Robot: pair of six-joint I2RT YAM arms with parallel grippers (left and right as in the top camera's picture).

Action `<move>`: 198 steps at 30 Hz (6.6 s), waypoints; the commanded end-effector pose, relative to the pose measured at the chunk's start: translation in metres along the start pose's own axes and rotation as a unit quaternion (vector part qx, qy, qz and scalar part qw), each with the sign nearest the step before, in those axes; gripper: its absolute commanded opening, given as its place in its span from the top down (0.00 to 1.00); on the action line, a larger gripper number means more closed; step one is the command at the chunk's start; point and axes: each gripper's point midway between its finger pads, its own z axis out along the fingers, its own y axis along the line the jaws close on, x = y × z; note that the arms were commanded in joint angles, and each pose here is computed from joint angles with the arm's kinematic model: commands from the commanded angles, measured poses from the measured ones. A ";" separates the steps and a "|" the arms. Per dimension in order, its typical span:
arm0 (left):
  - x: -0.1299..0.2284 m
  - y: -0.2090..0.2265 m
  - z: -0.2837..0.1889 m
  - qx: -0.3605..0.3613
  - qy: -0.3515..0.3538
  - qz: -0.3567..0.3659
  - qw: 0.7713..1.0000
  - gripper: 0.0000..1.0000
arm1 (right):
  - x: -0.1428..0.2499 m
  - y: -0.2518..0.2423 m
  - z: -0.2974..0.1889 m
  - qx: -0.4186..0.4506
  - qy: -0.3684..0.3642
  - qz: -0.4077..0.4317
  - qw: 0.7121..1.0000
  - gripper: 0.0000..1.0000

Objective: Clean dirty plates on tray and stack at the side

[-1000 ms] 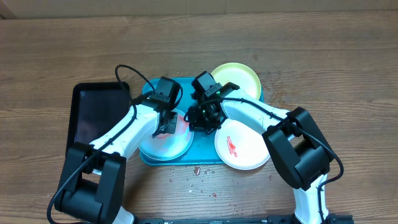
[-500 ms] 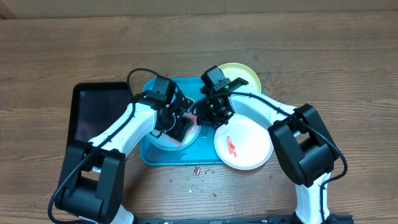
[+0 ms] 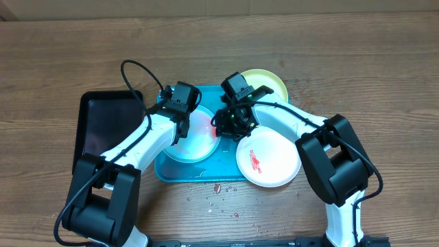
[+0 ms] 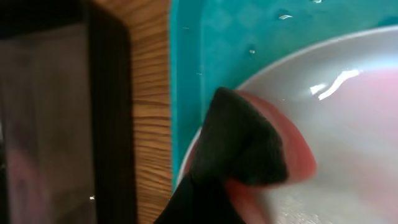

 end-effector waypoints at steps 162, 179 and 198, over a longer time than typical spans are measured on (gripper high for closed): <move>-0.034 0.006 -0.057 0.230 0.108 -0.106 0.961 0.96 | -0.001 -0.009 -0.193 0.108 -0.137 -0.008 0.985 0.96; -0.033 -0.027 -0.062 0.245 0.089 -0.068 0.963 0.96 | 0.000 -0.300 -0.282 0.103 -0.203 0.374 0.899 0.96; -0.034 -0.027 -0.062 0.245 0.088 -0.070 0.963 0.96 | 0.019 -0.316 -0.220 0.036 -0.185 0.385 0.903 0.64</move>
